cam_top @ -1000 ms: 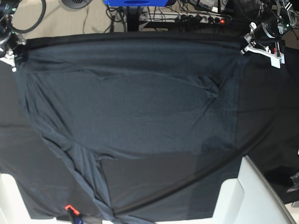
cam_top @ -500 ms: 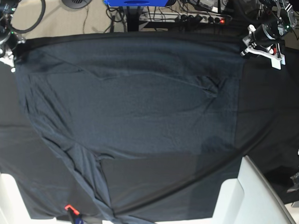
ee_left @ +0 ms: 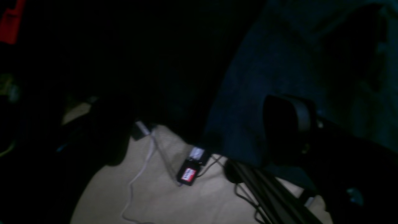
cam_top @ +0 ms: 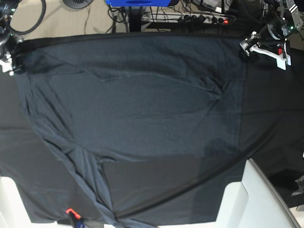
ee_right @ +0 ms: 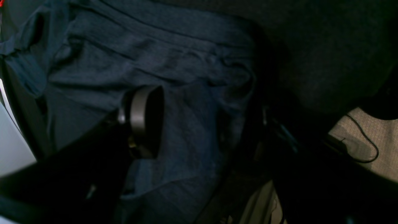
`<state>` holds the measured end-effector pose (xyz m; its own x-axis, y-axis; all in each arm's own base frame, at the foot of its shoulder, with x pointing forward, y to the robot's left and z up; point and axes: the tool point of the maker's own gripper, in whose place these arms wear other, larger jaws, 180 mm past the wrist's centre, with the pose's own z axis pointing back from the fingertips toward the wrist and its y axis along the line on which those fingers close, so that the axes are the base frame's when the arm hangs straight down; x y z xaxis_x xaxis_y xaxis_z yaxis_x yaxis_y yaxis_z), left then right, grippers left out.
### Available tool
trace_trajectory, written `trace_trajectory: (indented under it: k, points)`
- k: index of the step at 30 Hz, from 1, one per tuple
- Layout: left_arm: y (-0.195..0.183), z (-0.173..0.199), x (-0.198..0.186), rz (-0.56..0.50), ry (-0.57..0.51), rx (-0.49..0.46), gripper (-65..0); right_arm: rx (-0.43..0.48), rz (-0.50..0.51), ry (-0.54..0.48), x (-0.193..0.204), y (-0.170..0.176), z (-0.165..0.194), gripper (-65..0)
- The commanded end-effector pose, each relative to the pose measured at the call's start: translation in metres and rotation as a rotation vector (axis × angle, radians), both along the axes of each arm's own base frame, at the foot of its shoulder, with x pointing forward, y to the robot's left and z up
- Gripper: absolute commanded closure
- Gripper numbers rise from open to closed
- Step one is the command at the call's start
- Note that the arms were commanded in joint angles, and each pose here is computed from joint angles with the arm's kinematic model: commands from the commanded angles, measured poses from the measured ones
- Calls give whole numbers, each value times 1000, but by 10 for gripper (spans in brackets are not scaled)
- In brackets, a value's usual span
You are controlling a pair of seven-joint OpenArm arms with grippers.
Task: Fold the T-shirt properly
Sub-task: 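Hold the shirt edge taut with both grippers, then release the edge and move both grippers out to the shirt sides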
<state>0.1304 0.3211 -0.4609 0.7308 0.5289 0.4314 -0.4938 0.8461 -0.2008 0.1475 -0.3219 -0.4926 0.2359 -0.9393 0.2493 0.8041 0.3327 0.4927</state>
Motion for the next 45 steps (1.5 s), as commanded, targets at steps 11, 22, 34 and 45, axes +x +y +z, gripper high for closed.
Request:
trace_trajectory:
  k: [11,22,34,45]
  points:
    - [61,36,-2,129,-86,108,-642,-147,-91,36,-36,-49,19,-378]
    - [80,108,63,6,-272,242,-640,-314,213,-136,113,-74,88,-377]
    - [63,115,82,-141,-331,234,-638,-539,815,-75,237,-13,56,-377]
    - [66,107,78,-126,-313,221,-638,-507,854,12,239,10,21,-375]
